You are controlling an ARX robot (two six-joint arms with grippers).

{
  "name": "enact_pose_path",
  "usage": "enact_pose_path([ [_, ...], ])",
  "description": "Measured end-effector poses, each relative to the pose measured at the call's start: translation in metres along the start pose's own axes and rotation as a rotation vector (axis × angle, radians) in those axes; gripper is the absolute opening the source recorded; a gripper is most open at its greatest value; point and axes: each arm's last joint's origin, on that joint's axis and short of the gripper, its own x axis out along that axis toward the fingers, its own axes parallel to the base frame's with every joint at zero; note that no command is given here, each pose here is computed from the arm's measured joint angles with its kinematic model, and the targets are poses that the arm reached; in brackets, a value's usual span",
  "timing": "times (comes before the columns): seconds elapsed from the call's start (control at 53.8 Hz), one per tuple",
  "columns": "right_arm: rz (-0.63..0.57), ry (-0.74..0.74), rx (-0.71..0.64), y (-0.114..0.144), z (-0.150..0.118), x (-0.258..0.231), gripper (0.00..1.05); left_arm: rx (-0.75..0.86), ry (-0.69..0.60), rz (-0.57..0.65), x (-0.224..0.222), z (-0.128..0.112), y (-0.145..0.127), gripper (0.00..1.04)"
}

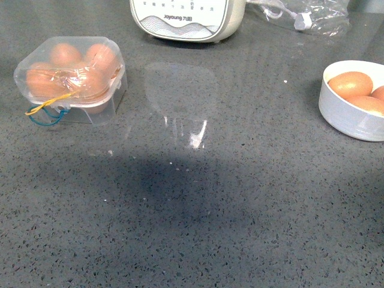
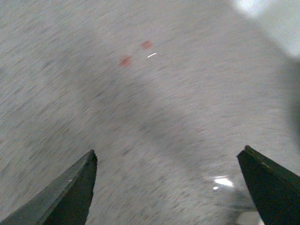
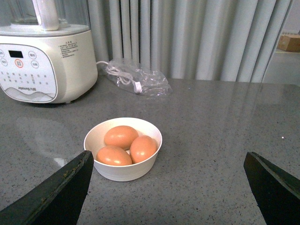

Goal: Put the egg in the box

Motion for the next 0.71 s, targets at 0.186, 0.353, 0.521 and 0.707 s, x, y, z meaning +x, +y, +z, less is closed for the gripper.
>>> enact_pose_path([
  [0.186, -0.001, 0.000, 0.000, 0.000, 0.000, 0.000, 0.97, 0.333, -0.253, -0.294, -0.025, -0.026, 0.005, 0.64],
  [0.353, -0.002, 0.000, 0.000, 0.000, 0.000, 0.000, 0.97, 0.442, -0.364, -0.303, -0.061, -0.035, 0.010, 0.30],
  [0.521, -0.002, 0.000, 0.000, 0.000, 0.000, 0.000, 0.97, 0.453, -0.352, -0.270, -0.080, -0.054, 0.016, 0.03],
  [0.707, -0.002, 0.000, 0.000, 0.000, 0.000, 0.000, 0.97, 0.470, -0.349, -0.296, -0.103, -0.070, 0.022, 0.04],
])
